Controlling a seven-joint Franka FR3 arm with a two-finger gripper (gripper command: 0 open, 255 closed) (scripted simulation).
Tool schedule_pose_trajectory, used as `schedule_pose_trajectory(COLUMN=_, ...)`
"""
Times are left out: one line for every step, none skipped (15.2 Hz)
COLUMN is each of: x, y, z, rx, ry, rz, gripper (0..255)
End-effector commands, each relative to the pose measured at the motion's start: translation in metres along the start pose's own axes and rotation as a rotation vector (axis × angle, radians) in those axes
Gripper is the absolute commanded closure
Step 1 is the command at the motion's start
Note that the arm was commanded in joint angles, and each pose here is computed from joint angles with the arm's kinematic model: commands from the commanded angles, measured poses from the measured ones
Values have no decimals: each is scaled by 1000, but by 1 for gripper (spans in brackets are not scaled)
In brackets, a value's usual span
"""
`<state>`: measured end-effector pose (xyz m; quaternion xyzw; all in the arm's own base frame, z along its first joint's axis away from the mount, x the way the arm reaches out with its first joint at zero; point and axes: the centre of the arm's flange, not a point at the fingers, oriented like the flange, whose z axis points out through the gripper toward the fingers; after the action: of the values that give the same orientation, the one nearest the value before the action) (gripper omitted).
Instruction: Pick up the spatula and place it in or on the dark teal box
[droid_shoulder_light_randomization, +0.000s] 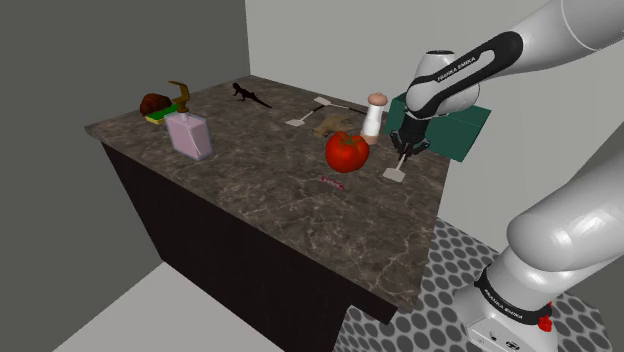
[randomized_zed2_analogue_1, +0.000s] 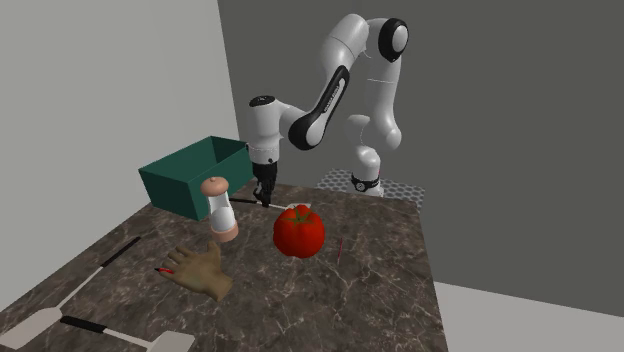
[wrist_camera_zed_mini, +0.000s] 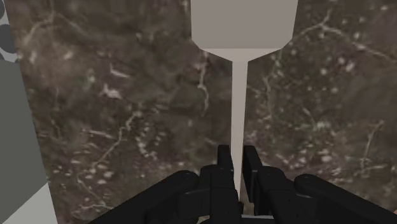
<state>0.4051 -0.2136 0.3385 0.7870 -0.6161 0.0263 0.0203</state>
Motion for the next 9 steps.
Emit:
schedule_pose_trajectory(x=0, y=0, z=0, rx=0, ry=0, rz=0, gripper=255)
schedule_pose_trajectory(x=0, y=0, z=0, rx=0, ry=0, rz=0, gripper=255)
schedule_pose_trajectory(x=0, y=0, z=0, rx=0, ry=0, rz=0, gripper=255)
schedule_pose_trajectory(x=0, y=0, z=0, rx=0, ry=0, rz=0, gripper=255)
schedule_pose_trajectory(x=0, y=0, z=0, rx=0, ry=0, rz=0, gripper=255)
schedule_pose_trajectory(x=0, y=0, z=-5, rx=0, ry=0, rz=0, gripper=255)
schedule_pose_trajectory(x=1, y=0, z=-11, rx=0, ry=0, rz=0, gripper=255)
schedule_pose_trajectory(x=1, y=0, z=-16, rx=0, ry=0, rz=0, gripper=255)
schedule_pose_trajectory(x=1, y=0, z=-21, rx=0, ry=0, rz=0, gripper=255)
